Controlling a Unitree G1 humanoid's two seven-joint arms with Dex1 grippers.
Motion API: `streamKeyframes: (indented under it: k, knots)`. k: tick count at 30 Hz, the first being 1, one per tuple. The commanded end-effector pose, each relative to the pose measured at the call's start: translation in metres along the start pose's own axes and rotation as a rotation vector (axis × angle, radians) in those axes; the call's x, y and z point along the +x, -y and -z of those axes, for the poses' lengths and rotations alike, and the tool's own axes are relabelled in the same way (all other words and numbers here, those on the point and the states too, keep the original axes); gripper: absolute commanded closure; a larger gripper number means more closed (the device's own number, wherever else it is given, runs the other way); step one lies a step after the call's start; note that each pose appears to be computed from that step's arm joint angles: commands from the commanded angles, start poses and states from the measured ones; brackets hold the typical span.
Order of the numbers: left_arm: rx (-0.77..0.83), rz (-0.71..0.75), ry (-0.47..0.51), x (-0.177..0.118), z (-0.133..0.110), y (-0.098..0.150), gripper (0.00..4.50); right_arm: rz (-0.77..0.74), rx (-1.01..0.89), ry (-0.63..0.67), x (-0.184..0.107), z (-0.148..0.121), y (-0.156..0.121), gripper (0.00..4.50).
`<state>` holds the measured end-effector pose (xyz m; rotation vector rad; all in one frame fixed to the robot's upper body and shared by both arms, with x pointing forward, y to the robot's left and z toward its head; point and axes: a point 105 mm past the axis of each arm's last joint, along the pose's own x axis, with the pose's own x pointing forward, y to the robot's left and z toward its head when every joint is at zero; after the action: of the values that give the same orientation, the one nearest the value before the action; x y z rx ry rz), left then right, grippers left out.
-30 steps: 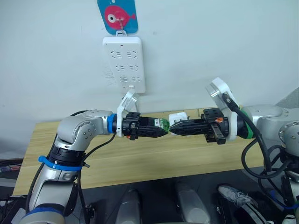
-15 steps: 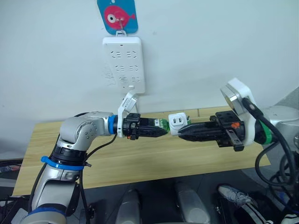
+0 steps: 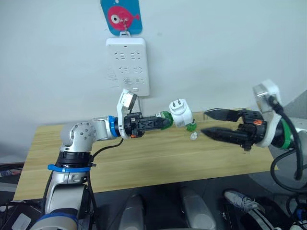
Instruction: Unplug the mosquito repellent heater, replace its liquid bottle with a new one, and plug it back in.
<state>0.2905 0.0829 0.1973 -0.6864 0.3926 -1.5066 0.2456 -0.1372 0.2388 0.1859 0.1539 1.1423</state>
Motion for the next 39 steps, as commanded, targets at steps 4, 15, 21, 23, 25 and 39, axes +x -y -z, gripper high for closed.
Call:
streamKeyframes:
  k: [4,15,21,23,25,39]
  knots:
    - [-0.078,0.085,0.074,0.002,-0.012,0.018,2.19,0.069,0.021,0.186,0.0,-0.012,-0.002,0.0]
    - [-0.056,0.087,-0.008,0.0,-0.018,0.023,2.19,-0.112,-0.339,-0.09,0.01,-0.025,-0.017,0.0]
    - [-0.101,0.152,0.032,0.003,-0.021,0.03,2.19,-0.085,-0.195,0.064,0.01,-0.037,0.0,0.0]
    - [-0.132,0.174,0.067,0.003,-0.021,0.031,2.19,-0.065,-0.112,0.156,0.008,-0.039,0.005,0.0]
    - [-0.156,0.196,0.123,0.004,-0.025,0.033,2.19,-0.049,-0.002,0.267,0.005,-0.039,0.009,0.0]
    - [-0.349,0.278,0.386,0.025,-0.04,0.039,2.19,-0.072,0.336,0.613,0.034,-0.026,-0.004,0.0]
